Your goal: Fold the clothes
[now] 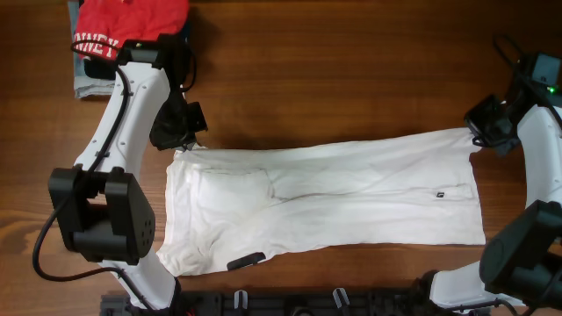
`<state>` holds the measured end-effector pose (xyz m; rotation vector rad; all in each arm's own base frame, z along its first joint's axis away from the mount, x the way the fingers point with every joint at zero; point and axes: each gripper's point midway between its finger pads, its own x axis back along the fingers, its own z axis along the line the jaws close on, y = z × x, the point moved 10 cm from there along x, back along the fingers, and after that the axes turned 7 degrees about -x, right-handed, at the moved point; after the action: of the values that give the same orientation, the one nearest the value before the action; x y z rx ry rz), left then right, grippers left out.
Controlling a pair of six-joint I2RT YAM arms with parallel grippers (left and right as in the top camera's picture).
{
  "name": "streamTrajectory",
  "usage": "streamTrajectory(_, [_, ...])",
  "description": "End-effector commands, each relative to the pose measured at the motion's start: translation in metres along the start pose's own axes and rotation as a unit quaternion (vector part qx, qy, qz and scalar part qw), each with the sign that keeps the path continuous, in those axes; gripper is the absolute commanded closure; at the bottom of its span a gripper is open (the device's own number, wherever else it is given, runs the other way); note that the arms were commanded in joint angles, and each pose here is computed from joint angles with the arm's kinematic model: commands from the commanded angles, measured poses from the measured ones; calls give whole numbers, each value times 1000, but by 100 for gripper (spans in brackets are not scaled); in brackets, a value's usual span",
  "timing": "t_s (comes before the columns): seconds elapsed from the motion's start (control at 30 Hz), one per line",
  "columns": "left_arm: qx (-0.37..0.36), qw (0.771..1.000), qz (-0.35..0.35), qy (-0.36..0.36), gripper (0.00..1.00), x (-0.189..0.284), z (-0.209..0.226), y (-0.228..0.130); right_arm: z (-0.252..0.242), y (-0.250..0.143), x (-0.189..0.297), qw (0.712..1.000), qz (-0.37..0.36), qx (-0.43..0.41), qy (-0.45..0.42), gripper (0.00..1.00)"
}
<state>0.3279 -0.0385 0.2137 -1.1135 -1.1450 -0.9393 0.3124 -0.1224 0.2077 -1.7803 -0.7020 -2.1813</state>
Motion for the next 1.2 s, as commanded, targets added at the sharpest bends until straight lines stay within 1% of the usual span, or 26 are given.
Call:
streamTrajectory(0.0, [16, 999, 26, 29, 96, 4, 8, -13, -24, 8, 6, 998, 7, -46, -30, 96])
streamTrajectory(0.1, [24, 997, 57, 40, 96, -6, 12, -25, -37, 7, 7, 997, 38, -61, -39, 96])
streamTrajectory(0.2, [39, 995, 78, 48, 96, -22, 18, -46, -40, 3, 7, 995, 50, -69, -49, 96])
streamTrajectory(0.3, [41, 996, 75, 13, 96, -31, 19, -62, -43, -1, 8, 992, 64, -92, -63, 96])
streamTrajectory(0.4, [37, 996, 76, 1, 96, -40, 23, -87, -47, -7, 9, 988, 82, -100, -78, 96])
streamTrajectory(0.43, [34, 996, 80, 3, 96, -43, 24, -91, -48, -9, 10, 988, 87, -100, -83, 96])
streamTrajectory(0.57, [23, 994, 104, -35, 96, -51, 12, -99, -55, -10, 11, 982, 84, -126, -112, 96])
streamTrajectory(0.63, [25, 993, 111, -41, 96, -51, 8, -102, -57, -10, 11, 981, 84, -128, -114, 96])
streamTrajectory(0.7, [36, 990, 130, -28, 96, -50, 7, -109, -58, -9, 11, 981, 81, -130, -119, 96])
streamTrajectory(0.8, [34, 989, 146, -12, 96, -49, 1, -118, -66, -10, 14, 968, 58, -181, -165, 96])
streamTrajectory(0.9, [39, 988, 147, 6, 96, -49, 2, -120, -67, -10, 15, 967, 56, -179, -170, 96])
streamTrajectory(0.97, [69, 988, 132, 47, 96, -49, 8, -119, -70, -13, 24, 968, 50, -179, -170, 96])
streamTrajectory(1.0, [79, 986, 131, 66, 96, -48, 11, -120, -71, -13, 31, 968, 33, -184, -169, 96])
streamTrajectory(1.07, [80, 984, 139, 73, 96, -47, 12, -123, -71, -12, 43, 971, 9, -185, -149, 96])
streamTrajectory(1.17, [80, 983, 144, 77, 96, -47, 13, -124, -75, -18, 41, 970, 22, -184, -160, 96])
